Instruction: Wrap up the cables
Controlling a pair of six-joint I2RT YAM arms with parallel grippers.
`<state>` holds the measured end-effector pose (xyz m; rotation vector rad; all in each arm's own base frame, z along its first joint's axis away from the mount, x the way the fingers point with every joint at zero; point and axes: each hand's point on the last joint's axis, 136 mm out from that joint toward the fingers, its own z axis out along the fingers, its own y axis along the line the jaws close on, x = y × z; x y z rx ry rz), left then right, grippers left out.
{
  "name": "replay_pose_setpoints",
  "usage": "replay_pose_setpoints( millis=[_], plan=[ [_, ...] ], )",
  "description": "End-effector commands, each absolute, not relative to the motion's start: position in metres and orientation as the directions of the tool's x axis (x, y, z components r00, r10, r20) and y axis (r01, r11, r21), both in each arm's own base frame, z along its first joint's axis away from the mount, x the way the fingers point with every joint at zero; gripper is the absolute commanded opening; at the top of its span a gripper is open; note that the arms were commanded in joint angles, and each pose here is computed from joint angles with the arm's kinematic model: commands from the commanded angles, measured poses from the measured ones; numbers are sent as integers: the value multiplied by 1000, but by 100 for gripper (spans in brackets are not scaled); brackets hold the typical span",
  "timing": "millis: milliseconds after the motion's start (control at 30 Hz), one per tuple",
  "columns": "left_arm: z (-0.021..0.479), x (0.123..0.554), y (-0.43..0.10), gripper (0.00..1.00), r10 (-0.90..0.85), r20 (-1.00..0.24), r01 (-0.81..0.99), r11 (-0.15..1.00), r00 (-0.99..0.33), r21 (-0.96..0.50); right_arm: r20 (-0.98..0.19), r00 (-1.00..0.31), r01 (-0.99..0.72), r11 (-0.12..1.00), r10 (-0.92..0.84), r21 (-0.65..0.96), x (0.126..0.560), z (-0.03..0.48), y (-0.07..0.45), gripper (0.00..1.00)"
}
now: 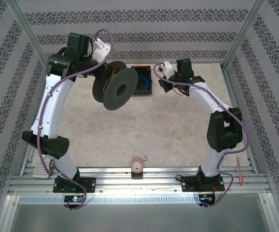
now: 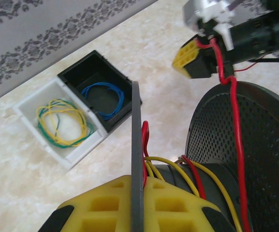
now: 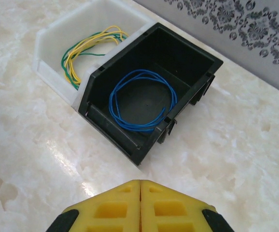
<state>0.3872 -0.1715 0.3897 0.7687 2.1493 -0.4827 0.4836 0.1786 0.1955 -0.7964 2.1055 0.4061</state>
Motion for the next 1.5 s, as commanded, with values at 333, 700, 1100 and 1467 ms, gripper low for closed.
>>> replay_pose_setpoints(
  millis=[333, 700, 1100, 1467],
  plan=[
    [498, 393, -150, 0, -77, -930, 724, 606, -360, -330, -565, -698, -555, 831, -439, 40, 446, 95, 189, 0],
    [487, 455, -120, 0, -341, -855, 505, 697, -390, -508, -552, -607, -626, 772, -572, -110, 368, 92, 272, 0],
    [450, 483, -74, 0, -353, -859, 197, 874, -370, -444, -487, -487, -663, 670, -725, -335, 323, 137, 292, 0],
    [399, 492, -75, 0, -185, -861, 86, 963, -473, -254, -530, -363, -650, 616, -766, -445, 320, 206, 308, 0]
  ],
)
